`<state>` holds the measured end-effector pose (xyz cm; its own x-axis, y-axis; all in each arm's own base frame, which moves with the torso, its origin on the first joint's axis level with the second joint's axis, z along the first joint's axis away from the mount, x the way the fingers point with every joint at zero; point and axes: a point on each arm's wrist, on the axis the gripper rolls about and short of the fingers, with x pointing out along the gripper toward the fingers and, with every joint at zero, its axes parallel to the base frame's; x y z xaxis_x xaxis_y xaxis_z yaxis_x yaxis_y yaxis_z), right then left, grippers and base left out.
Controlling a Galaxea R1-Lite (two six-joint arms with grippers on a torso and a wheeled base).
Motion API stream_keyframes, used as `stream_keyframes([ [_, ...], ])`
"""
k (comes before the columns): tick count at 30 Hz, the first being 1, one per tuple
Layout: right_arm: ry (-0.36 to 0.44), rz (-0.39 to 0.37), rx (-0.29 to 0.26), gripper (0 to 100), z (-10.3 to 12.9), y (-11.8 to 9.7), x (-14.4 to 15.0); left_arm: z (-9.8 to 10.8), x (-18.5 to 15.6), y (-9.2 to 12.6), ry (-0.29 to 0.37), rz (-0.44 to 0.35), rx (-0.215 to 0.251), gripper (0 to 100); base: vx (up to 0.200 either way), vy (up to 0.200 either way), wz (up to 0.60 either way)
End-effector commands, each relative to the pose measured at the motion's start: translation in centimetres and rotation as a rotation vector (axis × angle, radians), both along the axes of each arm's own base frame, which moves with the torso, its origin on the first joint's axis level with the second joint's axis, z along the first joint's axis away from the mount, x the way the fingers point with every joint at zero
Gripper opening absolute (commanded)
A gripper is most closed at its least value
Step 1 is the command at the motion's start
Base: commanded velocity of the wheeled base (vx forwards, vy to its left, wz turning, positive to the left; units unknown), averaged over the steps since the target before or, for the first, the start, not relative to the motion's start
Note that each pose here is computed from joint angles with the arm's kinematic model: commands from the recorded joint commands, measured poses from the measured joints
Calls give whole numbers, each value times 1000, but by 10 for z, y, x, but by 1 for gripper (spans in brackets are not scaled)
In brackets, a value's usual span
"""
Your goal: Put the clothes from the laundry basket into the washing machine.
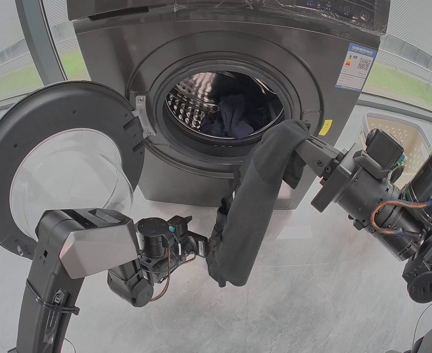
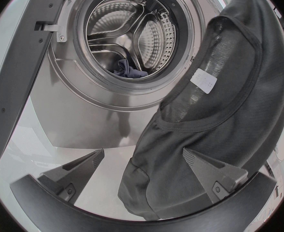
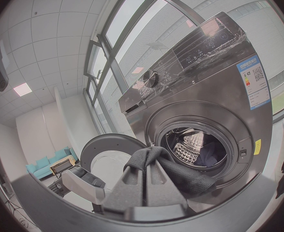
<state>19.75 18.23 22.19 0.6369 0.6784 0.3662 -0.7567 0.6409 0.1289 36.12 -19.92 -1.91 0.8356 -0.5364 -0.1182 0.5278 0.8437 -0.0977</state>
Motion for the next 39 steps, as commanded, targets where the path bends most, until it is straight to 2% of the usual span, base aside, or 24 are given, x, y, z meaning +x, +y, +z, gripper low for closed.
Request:
stream_keyframes([
  [1,2,24,-3,0,0,-1,-10,-1,11,1,-14,15,-8,100,0,0,0],
  [8,15,69,-13,0,-4,7,-19,-3,18,-8,-28,-1,-14,100,0,0,0],
  [18,16,68,-15,0,-5,11,-14,-3,9,-20,-30,-49,-20,100,0,0,0],
  [26,17,69,-18,0,-7,23,-3,-6,-10,-32,-13,-94,-10,100,0,0,0],
  [31,16,72,-17,0,-7,24,-2,-6,-3,-26,-18,-66,-10,100,0,0,0],
  [39,13,72,-15,0,-6,23,-4,-4,14,-2,-32,4,-13,100,0,0,0],
])
